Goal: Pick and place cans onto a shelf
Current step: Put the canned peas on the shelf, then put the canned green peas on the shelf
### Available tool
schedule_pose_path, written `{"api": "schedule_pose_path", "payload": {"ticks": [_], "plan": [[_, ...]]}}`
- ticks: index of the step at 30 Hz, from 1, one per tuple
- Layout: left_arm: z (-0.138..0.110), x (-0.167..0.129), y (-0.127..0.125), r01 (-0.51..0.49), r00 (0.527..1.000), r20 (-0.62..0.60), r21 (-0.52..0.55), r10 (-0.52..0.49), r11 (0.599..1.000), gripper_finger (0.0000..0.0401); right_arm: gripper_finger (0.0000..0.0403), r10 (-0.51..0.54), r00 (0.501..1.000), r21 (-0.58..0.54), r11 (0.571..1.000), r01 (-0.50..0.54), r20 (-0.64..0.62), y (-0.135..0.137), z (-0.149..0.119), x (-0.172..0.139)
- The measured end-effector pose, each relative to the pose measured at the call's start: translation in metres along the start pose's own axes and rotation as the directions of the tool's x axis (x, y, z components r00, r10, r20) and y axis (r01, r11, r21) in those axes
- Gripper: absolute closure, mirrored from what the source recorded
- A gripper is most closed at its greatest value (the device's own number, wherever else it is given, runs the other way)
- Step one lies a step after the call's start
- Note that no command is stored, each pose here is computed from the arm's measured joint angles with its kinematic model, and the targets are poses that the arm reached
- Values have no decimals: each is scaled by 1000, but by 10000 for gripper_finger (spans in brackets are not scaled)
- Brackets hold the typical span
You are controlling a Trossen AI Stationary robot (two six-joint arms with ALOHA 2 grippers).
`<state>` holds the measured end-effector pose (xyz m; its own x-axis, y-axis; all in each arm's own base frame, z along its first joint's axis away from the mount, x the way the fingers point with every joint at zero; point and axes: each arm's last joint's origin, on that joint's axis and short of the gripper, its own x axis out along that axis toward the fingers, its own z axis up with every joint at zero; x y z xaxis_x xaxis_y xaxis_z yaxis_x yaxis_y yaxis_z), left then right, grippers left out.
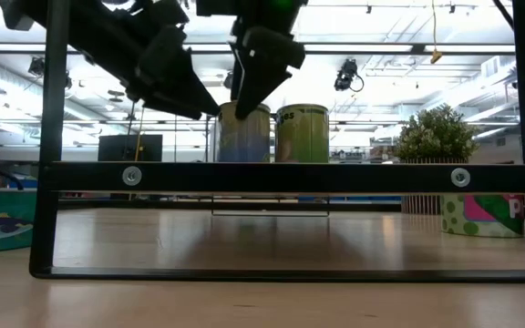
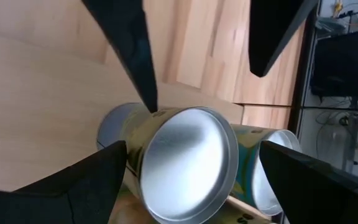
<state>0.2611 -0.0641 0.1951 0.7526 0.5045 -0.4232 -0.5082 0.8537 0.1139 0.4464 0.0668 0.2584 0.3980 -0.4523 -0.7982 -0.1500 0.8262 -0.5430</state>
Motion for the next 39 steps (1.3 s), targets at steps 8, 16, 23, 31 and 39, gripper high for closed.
{"api": "schedule_pose_path", "payload": {"ticks": [8,16,23,31,39], "plan": [[0,0,-1,20,1000,-3,14,-20,1000,26,28,-10,1000,22,1000,10,-24,-13,-4,7],[-11,-27,-26,175,984,-16,105,-175,979,26,28,26,999,14,1000,-27,22,14,-2,-34],[-14,-49,-35,326,944,-60,5,-325,945,26,28,69,997,77,994,-72,41,36,-19,-96],[-12,-52,-35,366,927,-76,-23,-366,931,26,28,85,996,158,983,-90,38,46,-35,-132],[-13,-52,-34,361,928,-83,-42,-364,932,26,28,31,997,204,978,-43,64,72,-42,-149]]}}
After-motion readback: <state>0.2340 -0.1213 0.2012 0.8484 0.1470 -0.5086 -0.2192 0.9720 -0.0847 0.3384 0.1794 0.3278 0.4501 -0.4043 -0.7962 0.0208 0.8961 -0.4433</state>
